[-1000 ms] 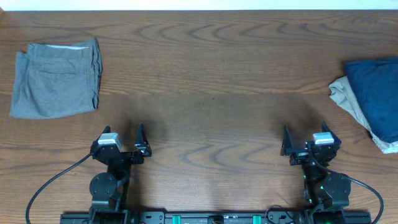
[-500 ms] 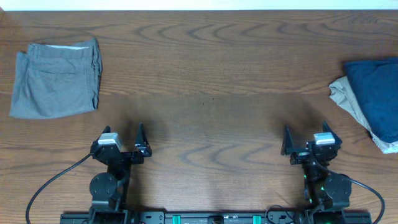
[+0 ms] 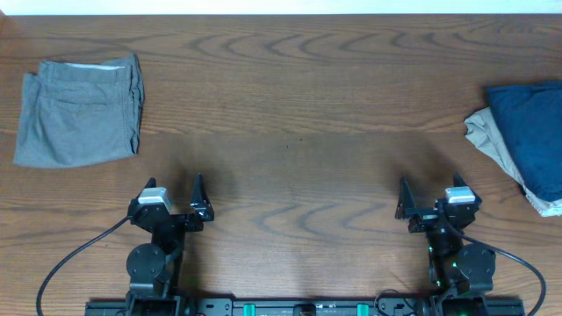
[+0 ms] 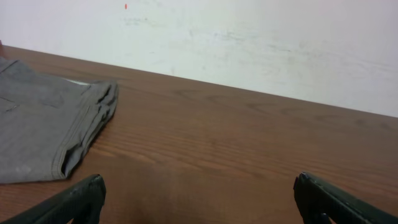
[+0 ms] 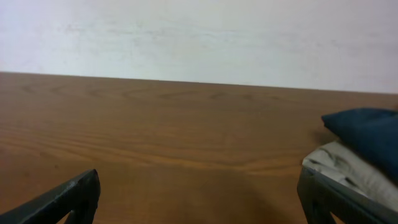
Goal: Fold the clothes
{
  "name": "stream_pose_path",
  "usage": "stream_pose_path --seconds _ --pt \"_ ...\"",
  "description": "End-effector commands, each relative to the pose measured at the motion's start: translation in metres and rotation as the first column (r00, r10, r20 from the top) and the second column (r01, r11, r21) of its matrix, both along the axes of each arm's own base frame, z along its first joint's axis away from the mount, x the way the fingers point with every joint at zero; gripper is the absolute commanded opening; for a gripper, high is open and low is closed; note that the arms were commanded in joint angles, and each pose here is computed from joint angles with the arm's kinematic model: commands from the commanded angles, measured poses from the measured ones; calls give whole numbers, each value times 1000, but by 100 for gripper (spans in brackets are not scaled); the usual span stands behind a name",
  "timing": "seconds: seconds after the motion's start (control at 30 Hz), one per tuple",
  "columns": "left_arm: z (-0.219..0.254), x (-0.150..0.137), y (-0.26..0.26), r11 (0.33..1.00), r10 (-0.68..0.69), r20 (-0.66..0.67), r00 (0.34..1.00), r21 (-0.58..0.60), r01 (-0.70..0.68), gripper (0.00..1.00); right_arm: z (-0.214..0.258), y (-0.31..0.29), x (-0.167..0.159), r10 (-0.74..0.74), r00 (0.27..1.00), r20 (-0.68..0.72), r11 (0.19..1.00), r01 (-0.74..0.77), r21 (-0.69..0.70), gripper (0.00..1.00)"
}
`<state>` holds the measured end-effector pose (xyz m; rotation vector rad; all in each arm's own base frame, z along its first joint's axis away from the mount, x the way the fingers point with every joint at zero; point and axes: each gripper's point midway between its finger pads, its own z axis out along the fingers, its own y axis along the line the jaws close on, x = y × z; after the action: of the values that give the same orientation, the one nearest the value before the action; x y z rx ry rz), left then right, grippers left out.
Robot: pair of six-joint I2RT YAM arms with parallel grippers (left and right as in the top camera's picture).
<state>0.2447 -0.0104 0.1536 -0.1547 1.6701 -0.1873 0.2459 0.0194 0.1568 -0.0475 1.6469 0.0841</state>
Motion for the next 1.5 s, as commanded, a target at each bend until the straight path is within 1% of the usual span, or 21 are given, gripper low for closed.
stream_pose_path --seconds 0.0,0.07,0.13,0.27,0.4,0.53,0.6,0.7,0.77,0.9,0.97,1.03,1.07,1.17,1.27,1.33,1.47 --pt "-6 -1 2 1000 10 -28 1000 2 -10 98 0 2 -1 -1 1000 -14 997 2 78 99" --pt "2 -1 2 1000 10 -19 1000 0 -10 98 -1 1 -2 -1 999 -33 997 4 76 99" --pt "11 -1 2 1000 13 -21 1000 -26 -13 98 0 1 -4 -2 998 -64 997 6 74 99" --pt "23 3 2 1000 14 -69 998 -23 -16 98 4 -1 -7 -12 992 -123 998 19 57 99" --pt "33 18 1 1000 15 -162 987 -11 -17 98 9 -2 -3 -17 981 -192 999 23 29 99" --pt "33 37 -1 999 15 -310 950 31 -5 98 10 -2 6 -20 958 -286 1000 22 4 99" --pt "31 47 -1 999 15 -393 920 52 6 98 9 -1 11 -20 939 -343 1000 16 -14 99" --pt "33 61 -1 998 23 -501 865 63 10 98 4 -1 19 -27 891 -453 1000 17 -25 99" --pt "34 68 5 998 40 -583 812 67 -1 98 -1 -1 23 -30 844 -535 999 15 -34 99" --pt "41 69 24 996 88 -724 684 85 -38 98 -12 -6 27 -52 711 -702 998 23 -51 99" --pt "49 72 30 996 85 -751 655 66 -55 98 -14 -6 32 -51 661 -748 999 21 -49 99" --pt "58 77 36 996 86 -752 654 54 -69 98 -15 0 39 -23 631 -775 1000 2 -29 99" --pt "63 81 40 995 95 -740 665 55 -81 98 -16 2 41 -8 620 -785 1000 -4 -14 99" --pt "83 103 58 990 136 -653 745 54 -134 98 -20 6 46 13 604 -797 1000 -17 4 99" --pt "94 126 88 975 203 -575 792 48 -215 98 -24 2 46 -10 594 -804 1000 -4 -15 99" --pt "89 141 112 960 250 -553 795 32 -279 98 -24 3 46 -9 593 -805 1000 -5 -15 99" --pt "49 172 149 940 297 -575 762 34 -341 98 -25 2 43 -9 584 -812 1000 -5 -15 99"
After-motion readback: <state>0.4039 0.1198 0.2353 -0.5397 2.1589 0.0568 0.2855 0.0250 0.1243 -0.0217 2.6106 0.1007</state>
